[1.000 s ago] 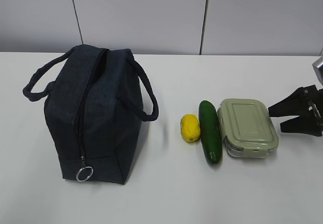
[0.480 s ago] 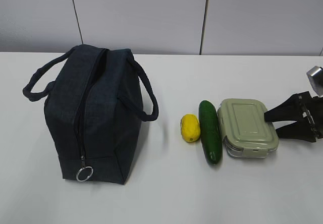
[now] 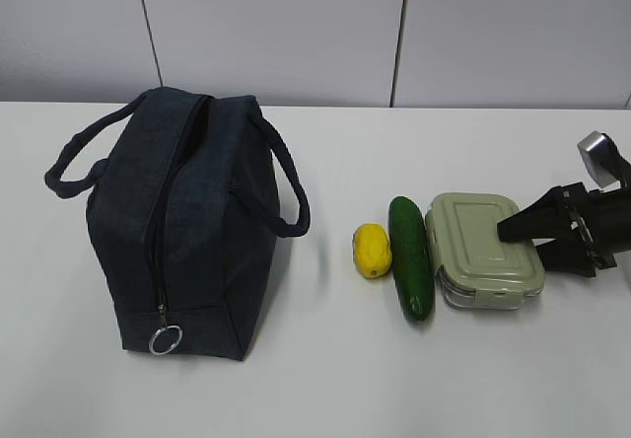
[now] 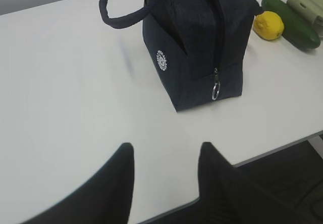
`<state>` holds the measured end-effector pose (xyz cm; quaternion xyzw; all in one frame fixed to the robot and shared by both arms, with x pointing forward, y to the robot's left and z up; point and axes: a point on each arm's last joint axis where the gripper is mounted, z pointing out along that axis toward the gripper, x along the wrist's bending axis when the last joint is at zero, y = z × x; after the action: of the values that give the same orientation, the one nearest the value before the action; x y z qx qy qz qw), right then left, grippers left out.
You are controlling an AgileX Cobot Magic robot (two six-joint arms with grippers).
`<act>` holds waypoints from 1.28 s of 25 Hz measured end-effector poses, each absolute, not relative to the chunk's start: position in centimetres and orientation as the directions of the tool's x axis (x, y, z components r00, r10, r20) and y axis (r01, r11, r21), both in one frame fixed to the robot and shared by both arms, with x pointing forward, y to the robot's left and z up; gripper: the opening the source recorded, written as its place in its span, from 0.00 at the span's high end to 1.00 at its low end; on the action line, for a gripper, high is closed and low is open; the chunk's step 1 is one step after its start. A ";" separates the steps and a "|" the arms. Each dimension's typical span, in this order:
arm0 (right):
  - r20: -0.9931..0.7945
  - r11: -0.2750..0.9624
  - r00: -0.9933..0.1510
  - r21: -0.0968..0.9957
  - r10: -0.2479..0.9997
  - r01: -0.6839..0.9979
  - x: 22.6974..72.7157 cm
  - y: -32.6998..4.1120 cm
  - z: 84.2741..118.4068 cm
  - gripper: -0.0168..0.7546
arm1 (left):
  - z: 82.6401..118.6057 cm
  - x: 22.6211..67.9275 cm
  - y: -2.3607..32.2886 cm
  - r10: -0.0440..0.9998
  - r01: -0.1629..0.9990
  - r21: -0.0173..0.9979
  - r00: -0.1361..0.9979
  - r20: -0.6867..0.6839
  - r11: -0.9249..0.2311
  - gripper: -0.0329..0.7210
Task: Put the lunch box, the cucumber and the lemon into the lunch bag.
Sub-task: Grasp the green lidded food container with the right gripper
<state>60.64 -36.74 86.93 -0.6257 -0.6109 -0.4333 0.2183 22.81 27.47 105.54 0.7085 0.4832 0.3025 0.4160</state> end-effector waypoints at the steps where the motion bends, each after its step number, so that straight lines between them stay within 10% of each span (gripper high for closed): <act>1: 0.809 -0.157 -0.125 0.259 0.575 0.953 60.8 -36.7 86.9 0.17 | 105.5 22.8 27.5 0.936 0.433 0.882 0.350 0.027 -0.187 0.58; 24: 0.828 -0.128 -0.161 0.268 0.537 0.955 61.5 -35.2 85.8 0.18 | 105.5 22.8 27.5 0.937 0.433 0.881 0.349 0.028 -0.188 0.60; 32: 0.842 -0.121 -0.165 0.261 0.514 0.958 61.4 -35.1 85.9 0.43 | 105.5 22.8 27.5 0.937 0.433 0.881 0.348 0.030 -0.189 0.60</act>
<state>61.37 -35.05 85.94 -0.5975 -0.6157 -0.4510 0.2461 22.81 27.50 105.53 0.7087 0.4834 0.3036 0.4146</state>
